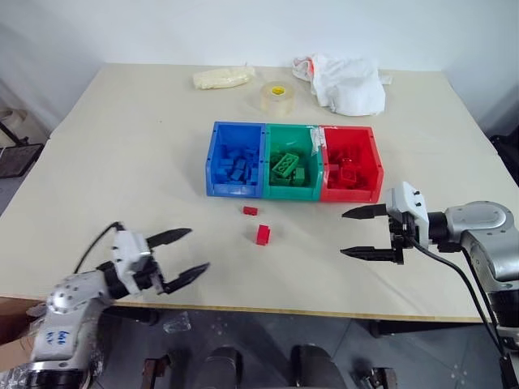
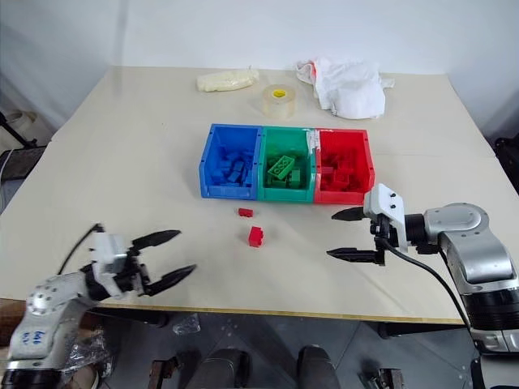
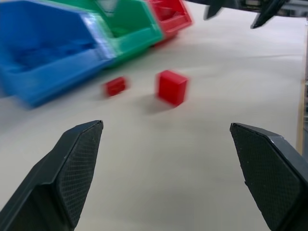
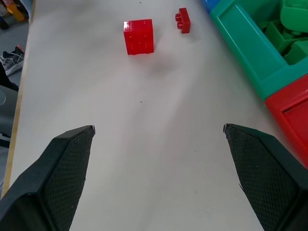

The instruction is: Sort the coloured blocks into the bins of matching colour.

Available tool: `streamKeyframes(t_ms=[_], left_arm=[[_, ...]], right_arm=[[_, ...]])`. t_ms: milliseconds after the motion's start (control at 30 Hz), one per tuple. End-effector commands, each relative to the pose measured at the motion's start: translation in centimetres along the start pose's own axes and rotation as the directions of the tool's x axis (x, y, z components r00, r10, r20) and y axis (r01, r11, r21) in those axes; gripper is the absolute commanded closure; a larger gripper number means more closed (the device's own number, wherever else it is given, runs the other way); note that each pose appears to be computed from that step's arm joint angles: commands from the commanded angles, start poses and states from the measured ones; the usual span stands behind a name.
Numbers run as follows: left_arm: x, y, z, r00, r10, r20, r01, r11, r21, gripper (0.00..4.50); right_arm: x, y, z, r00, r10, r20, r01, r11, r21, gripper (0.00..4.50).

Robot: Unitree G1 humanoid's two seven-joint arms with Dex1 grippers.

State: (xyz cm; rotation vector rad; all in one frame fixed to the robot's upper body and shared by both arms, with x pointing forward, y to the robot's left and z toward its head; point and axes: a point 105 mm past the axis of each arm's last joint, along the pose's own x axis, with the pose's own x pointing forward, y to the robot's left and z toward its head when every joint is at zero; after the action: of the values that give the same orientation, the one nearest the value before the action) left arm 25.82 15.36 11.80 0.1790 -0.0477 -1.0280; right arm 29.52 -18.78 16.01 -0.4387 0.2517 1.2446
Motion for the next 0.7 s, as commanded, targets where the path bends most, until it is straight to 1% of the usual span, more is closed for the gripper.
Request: streamKeyframes(t_ms=[33, 133, 233, 333, 467, 567, 600, 633, 700], left_arm=[[3.6, -0.9, 0.9, 1.000, -0.014, -0.008, 0.014, 0.999, 0.043, 0.00], [5.8, -0.9, 1.0, 1.000, -0.016, 0.002, 0.016, 0.999, 0.042, 0.00], [7.7, -0.4, -0.2, 0.999, 0.010, -0.037, -0.008, 0.999, 0.036, 0.00], [8.6, 0.1, -1.4, 0.996, 0.025, -0.084, -0.021, 0.999, 0.045, 0.00], [9.8, 0.1, -2.3, 0.993, 0.008, -0.116, -0.003, 0.999, 0.048, 0.00], [10.8, 0.0, -2.2, 0.995, -0.013, -0.100, 0.019, 0.998, 0.060, 0.00], [11.1, 0.0, -2.1, 0.995, -0.017, -0.095, 0.022, 0.998, 0.060, 0.38], [11.2, 0.0, -2.1, 0.996, -0.018, -0.092, 0.023, 0.998, 0.060, 0.55], [11.5, 0.0, -2.0, 0.996, -0.034, -0.085, 0.040, 0.997, 0.068, 1.11]], right_arm=[[-1.1, 0.0, 1.1, 0.999, -0.030, 0.019, 0.030, 0.999, -0.045, 0.02], [-1.6, 0.1, 1.0, 0.999, -0.051, 0.017, 0.052, 0.998, -0.044, 0.02], [-2.1, 0.2, 0.8, 0.997, -0.078, 0.011, 0.079, 0.996, -0.041, 0.02], [-2.4, 0.2, 0.8, 0.994, -0.105, 0.012, 0.105, 0.994, -0.041, 0.02], [-3.0, 0.4, 0.6, 0.989, -0.146, 0.010, 0.146, 0.989, -0.033, 0.02], [-3.1, 0.7, 0.4, 0.986, -0.167, 0.011, 0.167, 0.986, -0.023, 0.02], [-3.2, 0.8, 0.3, 0.984, -0.175, 0.012, 0.176, 0.984, -0.019, 0.00], [-3.2, 0.9, 0.3, 0.983, -0.181, 0.012, 0.181, 0.983, -0.017, 0.00], [-3.4, 1.0, 0.2, 0.980, -0.197, 0.009, 0.197, 0.980, -0.011, 0.00]])
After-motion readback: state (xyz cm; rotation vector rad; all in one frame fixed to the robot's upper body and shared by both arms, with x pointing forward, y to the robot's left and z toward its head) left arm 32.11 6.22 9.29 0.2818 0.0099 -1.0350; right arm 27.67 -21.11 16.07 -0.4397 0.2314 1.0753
